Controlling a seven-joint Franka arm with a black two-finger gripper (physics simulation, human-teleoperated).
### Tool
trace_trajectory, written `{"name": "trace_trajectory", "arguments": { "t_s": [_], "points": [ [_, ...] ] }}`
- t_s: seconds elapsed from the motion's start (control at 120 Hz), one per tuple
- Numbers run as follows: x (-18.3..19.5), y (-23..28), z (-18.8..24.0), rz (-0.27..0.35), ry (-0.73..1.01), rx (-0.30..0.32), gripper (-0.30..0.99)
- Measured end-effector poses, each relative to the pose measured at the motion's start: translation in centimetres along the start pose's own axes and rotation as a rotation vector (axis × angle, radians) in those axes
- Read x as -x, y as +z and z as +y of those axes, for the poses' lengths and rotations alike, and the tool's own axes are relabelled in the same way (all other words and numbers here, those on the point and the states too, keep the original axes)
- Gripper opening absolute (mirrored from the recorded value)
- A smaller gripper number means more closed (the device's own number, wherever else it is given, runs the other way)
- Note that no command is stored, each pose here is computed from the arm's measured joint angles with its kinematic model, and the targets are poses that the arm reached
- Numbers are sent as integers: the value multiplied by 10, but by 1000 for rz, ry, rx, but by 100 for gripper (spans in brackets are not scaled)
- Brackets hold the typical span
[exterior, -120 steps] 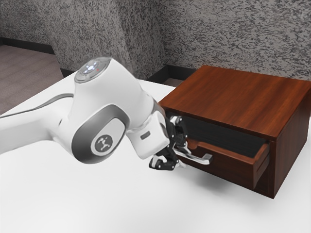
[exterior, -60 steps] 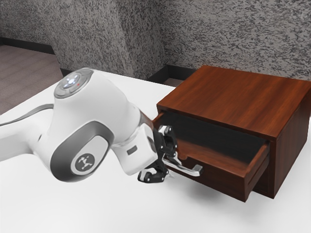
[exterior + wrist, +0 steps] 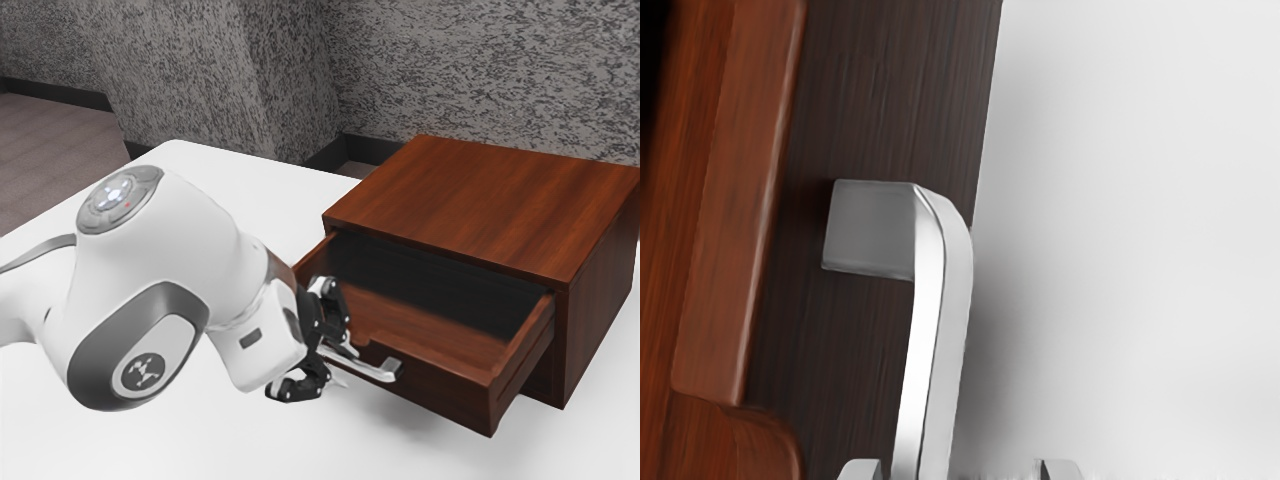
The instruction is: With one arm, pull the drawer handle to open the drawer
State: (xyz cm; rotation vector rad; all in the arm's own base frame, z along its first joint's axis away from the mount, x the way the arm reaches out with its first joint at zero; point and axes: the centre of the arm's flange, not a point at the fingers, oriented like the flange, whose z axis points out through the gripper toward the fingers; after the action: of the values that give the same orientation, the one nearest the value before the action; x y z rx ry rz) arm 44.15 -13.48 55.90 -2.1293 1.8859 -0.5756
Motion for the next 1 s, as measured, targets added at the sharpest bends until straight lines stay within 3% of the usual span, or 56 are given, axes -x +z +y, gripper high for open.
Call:
{"name": "trace_trajectory", "arguments": {
  "t_s": [1.0],
  "points": [
    [1, -16, 37, -28, -32, -24, 14]
  ]
}}
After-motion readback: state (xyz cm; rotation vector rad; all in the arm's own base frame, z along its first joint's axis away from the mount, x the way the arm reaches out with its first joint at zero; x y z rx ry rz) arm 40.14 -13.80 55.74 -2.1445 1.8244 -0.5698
